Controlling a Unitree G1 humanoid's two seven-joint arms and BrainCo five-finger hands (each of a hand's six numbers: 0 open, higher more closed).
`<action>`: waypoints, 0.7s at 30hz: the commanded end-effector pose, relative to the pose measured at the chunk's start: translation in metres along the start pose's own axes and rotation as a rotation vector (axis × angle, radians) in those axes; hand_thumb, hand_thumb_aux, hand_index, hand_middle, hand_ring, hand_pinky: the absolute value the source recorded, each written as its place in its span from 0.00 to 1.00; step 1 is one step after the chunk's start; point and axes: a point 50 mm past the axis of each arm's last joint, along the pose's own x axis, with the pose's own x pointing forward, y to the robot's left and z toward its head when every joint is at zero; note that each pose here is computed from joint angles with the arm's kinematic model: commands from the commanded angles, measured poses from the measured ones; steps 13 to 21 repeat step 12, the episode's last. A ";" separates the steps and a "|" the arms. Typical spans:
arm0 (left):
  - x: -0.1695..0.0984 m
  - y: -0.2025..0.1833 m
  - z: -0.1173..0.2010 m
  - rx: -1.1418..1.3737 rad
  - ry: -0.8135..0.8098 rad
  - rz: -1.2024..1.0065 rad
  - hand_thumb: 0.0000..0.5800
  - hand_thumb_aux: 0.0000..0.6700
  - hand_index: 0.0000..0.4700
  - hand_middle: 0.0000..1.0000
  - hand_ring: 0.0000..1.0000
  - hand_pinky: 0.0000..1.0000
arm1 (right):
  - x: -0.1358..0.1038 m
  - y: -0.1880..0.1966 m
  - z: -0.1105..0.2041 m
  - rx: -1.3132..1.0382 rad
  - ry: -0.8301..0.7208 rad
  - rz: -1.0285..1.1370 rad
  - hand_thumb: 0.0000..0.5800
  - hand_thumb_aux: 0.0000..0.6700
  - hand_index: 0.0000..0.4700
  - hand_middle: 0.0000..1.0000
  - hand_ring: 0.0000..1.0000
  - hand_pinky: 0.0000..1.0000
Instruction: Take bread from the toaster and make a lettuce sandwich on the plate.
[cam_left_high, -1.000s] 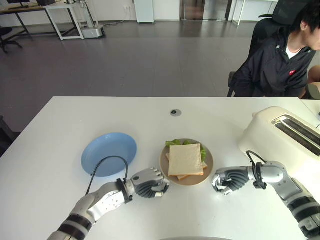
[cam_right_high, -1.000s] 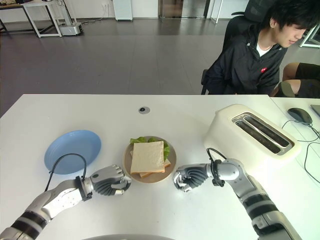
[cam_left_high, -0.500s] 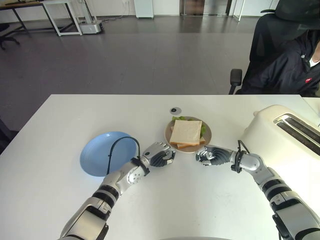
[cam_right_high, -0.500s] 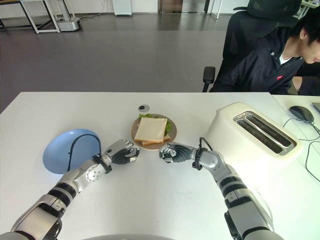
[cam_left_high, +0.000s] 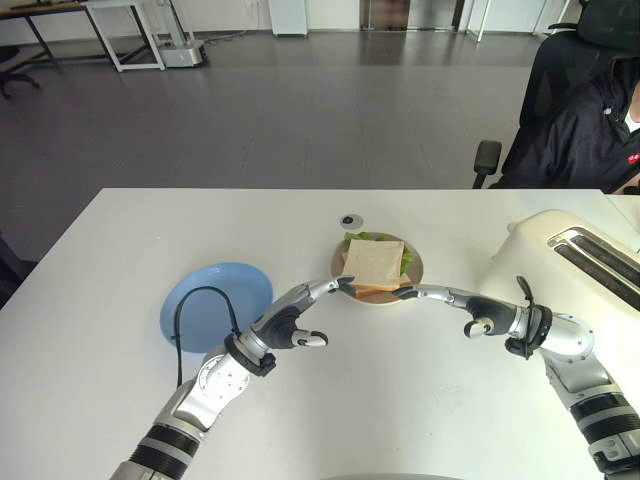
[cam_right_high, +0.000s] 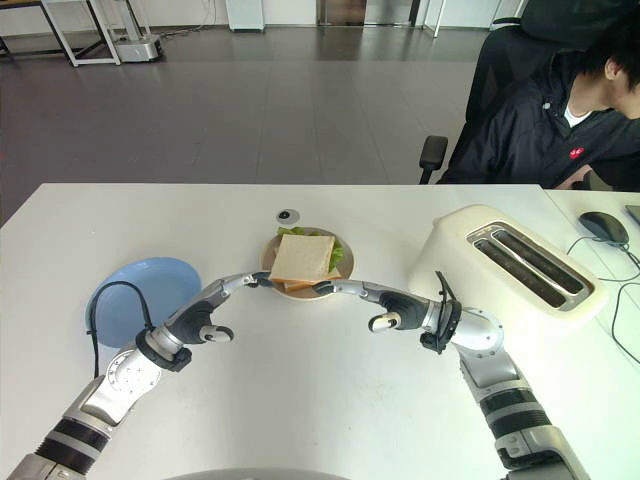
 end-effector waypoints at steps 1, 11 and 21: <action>-0.001 0.004 -0.002 -0.027 0.011 0.030 0.00 0.00 0.00 0.00 0.00 0.00 | 0.001 -0.013 -0.003 0.009 -0.020 -0.095 0.00 0.00 0.00 0.00 0.00 0.00; 0.001 0.009 -0.001 -0.036 -0.001 0.060 0.00 0.00 0.00 0.00 0.00 0.00 | -0.002 -0.016 -0.001 0.002 -0.047 -0.136 0.00 0.00 0.00 0.00 0.00 0.00; 0.000 0.009 -0.001 -0.037 0.003 0.064 0.00 0.00 0.00 0.00 0.00 0.00 | -0.003 -0.016 -0.002 0.004 -0.042 -0.144 0.00 0.00 0.00 0.00 0.00 0.00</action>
